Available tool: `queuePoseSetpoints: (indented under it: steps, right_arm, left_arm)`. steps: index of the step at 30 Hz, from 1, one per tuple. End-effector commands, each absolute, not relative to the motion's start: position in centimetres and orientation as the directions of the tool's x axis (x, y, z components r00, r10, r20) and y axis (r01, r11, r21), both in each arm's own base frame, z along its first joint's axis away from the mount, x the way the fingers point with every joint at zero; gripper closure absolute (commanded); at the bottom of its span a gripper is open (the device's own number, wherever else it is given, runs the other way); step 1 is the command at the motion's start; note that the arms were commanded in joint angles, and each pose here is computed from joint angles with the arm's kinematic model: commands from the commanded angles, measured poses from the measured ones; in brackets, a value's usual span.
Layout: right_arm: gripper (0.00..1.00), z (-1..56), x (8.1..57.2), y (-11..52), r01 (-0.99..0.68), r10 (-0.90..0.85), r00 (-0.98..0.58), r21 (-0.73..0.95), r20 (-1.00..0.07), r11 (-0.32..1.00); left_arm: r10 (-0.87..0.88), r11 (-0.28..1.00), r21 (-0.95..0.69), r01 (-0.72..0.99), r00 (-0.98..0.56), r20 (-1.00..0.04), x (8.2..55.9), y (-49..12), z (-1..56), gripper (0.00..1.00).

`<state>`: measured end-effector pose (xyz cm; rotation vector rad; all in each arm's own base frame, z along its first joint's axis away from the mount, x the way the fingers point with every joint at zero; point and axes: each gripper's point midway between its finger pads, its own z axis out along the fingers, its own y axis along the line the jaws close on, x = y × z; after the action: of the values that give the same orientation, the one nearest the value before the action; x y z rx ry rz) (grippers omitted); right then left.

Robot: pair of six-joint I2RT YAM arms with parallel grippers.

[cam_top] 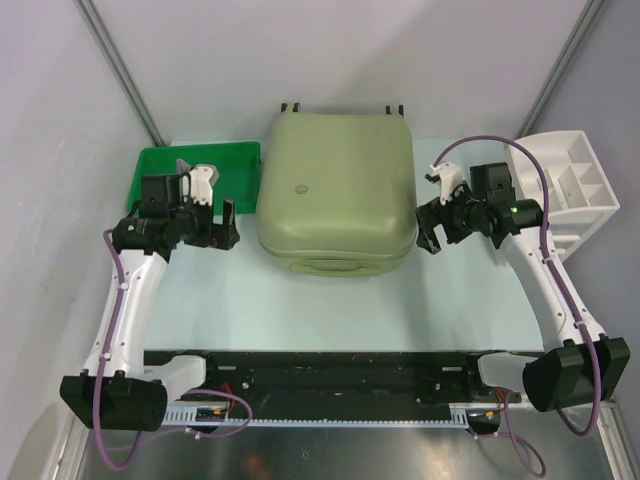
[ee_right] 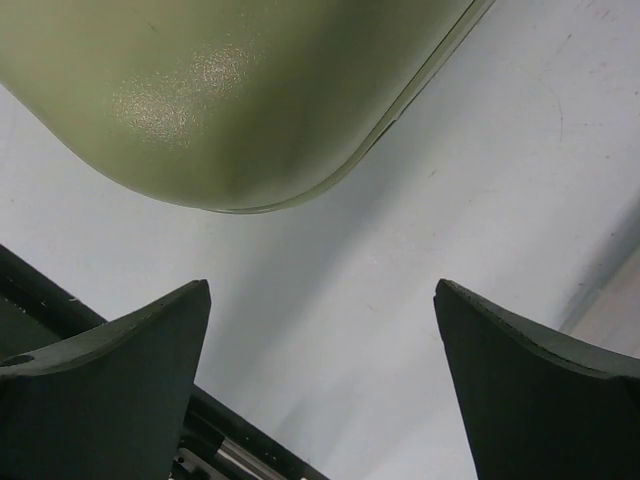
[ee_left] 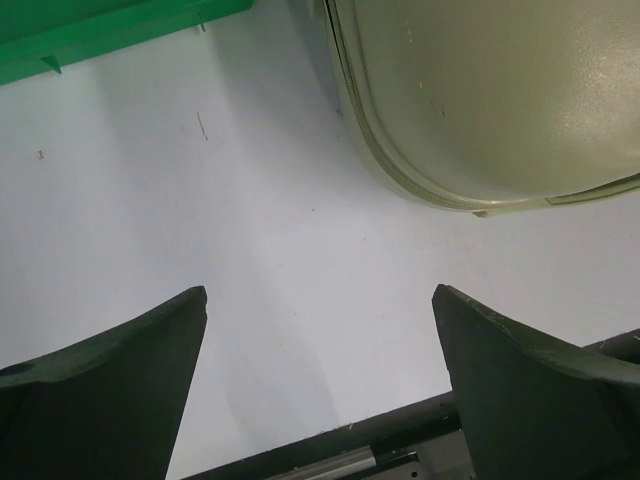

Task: Open, take out, and arrange the luggage

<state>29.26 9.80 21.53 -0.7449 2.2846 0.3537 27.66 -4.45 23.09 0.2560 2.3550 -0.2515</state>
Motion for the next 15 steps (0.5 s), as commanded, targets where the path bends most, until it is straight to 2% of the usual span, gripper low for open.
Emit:
queuePoseSetpoints:
  steps: [1,6,9,13,15]
  right_arm:
    - [0.0,23.9,29.9,10.0,-0.581,-0.359,-0.558,0.043,-0.748,0.813]
    - [0.0,24.3,30.0,10.3,-0.571,-0.325,-0.563,0.074,-0.76,0.817]
    - [0.0,24.2,30.2,10.2,-0.561,-0.318,-0.566,0.072,-0.761,0.825]
    - [0.0,24.3,30.9,9.4,-0.495,-0.258,-0.597,0.096,-0.76,0.863]
    - [0.0,24.4,31.3,9.2,-0.476,-0.226,-0.602,0.117,-0.766,0.872]
  left_arm:
    - [0.175,0.929,-0.086,0.361,-0.629,-0.758,27.9,-5.6,25.5,0.0]
    - [0.296,0.853,-0.024,0.521,-0.522,-0.8,27.8,-7.9,27.6,0.0]
    - [0.422,0.751,0.063,0.658,-0.403,-0.812,26.9,-10.7,28.5,0.0]
    - [0.586,0.488,0.193,0.851,-0.155,-0.795,24.2,-15.6,28.3,0.0]
    - [0.602,0.335,0.207,0.919,-0.04,-0.798,22.1,-18.3,28.0,0.0]
